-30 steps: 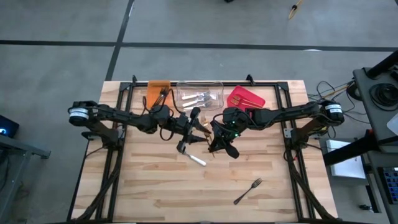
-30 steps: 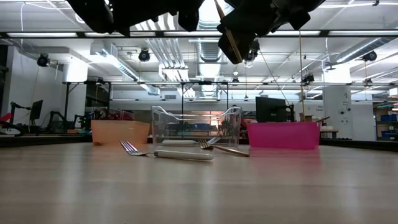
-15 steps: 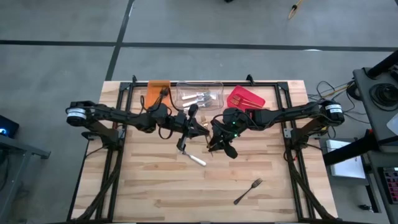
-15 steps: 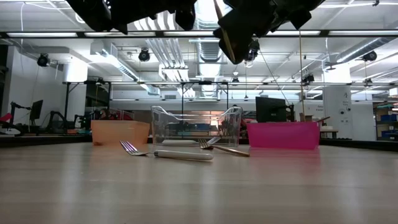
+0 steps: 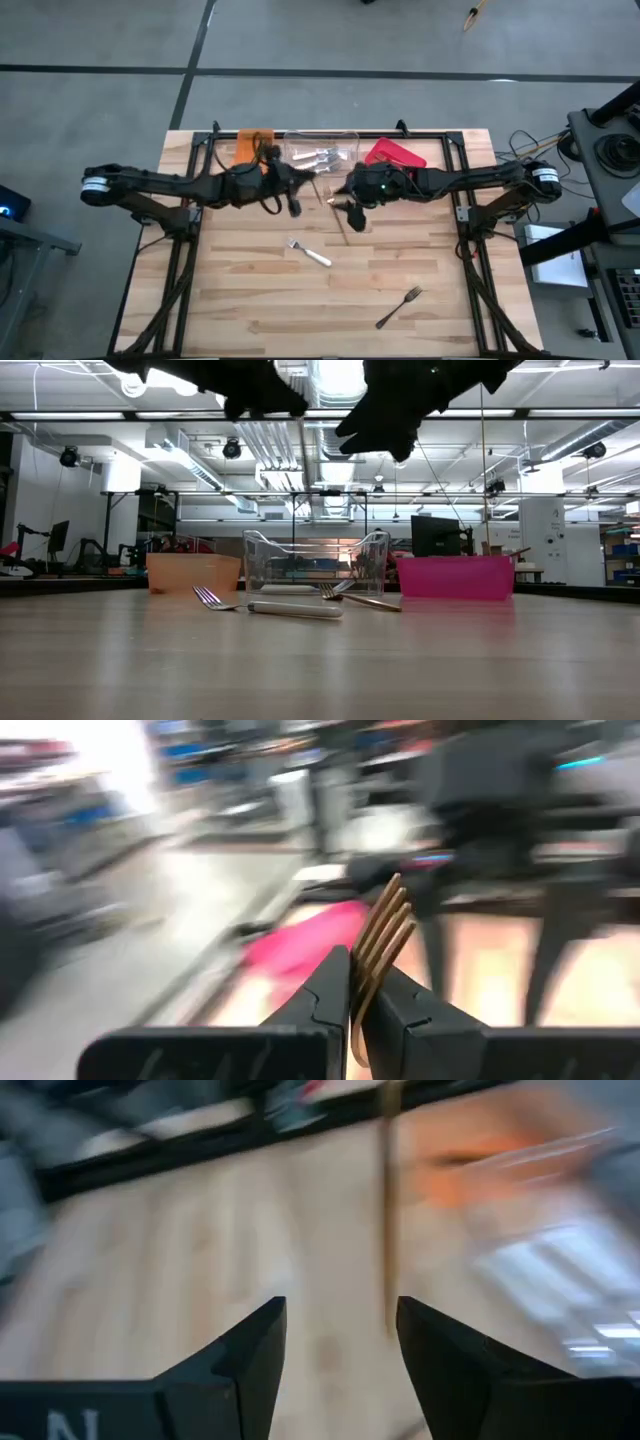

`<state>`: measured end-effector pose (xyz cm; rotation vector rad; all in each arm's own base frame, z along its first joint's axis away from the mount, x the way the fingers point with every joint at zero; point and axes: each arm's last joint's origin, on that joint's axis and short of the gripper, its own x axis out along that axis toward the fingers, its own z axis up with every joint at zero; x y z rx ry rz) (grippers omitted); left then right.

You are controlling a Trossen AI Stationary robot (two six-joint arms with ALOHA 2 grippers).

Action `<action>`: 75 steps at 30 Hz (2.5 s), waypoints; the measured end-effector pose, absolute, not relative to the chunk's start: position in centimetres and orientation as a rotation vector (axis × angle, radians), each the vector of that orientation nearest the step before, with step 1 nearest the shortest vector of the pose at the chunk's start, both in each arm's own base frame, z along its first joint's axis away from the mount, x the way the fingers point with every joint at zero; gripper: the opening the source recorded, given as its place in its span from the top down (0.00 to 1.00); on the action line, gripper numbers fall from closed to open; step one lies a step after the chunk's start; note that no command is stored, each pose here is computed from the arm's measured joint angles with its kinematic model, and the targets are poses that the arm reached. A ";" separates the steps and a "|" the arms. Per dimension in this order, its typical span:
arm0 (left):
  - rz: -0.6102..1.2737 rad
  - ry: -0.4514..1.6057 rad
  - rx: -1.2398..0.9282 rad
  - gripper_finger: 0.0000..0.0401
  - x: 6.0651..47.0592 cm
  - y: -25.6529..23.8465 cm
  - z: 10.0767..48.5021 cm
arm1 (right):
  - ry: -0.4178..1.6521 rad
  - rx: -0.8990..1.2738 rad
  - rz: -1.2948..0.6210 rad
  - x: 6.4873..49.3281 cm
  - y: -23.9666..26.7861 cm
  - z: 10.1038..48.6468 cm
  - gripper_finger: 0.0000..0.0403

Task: Sort silverware by color (type)
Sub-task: Put the gold fork into the red bin

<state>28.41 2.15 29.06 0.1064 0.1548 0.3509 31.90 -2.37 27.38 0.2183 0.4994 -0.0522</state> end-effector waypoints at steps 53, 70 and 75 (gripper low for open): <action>0.546 0.143 0.048 0.94 28.0 2.2 29.2 | 0.166 -0.019 -0.501 38.0 -2.3 24.7 0.97; 0.538 0.075 0.317 0.62 23.2 2.1 33.8 | 0.896 0.181 -0.378 35.8 -8.7 32.2 0.97; 0.548 0.054 0.342 0.62 21.5 2.1 34.0 | 1.101 0.440 -0.243 34.2 -12.8 31.9 0.97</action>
